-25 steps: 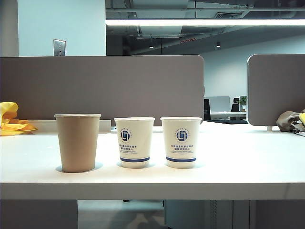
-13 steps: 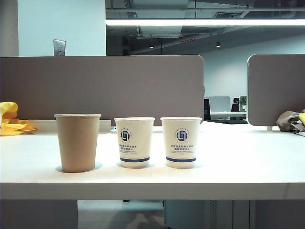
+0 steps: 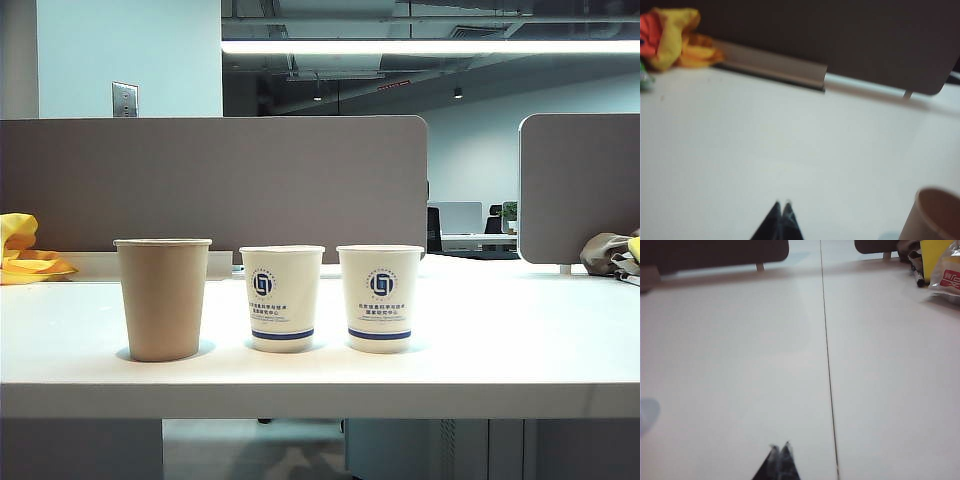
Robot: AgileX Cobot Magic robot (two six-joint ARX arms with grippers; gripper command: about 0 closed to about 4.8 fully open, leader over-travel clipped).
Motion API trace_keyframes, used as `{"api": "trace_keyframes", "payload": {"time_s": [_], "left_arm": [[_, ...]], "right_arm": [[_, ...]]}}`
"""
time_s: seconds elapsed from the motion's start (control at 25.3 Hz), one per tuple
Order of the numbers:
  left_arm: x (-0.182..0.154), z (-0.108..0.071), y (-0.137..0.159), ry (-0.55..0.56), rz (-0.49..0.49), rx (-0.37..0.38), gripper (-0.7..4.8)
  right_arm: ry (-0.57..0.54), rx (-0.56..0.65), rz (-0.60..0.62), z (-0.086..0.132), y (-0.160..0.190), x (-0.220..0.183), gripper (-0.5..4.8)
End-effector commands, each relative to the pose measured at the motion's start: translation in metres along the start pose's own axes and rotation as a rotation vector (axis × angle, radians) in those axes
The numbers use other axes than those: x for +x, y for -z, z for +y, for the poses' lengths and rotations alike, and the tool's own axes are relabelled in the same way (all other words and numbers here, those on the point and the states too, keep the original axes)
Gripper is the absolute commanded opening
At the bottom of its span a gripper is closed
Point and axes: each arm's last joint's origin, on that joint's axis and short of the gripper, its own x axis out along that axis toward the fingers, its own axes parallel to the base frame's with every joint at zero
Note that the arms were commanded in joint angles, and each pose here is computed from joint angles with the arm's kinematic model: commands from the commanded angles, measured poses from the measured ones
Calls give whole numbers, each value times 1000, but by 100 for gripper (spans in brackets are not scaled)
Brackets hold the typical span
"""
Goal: Pick up all the paper cups on the table one by one and stack them together.
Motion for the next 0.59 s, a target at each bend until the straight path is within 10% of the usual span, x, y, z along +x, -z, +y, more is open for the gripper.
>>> {"api": "trace_keyframes", "payload": {"time_s": [0.04,0.39,0.59], "left_arm": [[-5,-5,-24,24,-95,1,-6],[-40,-21,-103,63,-256,27,22],[-63,-28,-137,41,-252,163,21]], "right_arm": [[-40,77,-146,2,-14,-1,-1],[-152,177,-319,14,-82,-34,-1],[-139,-56,-223,22,-124,-63,-1]]}}
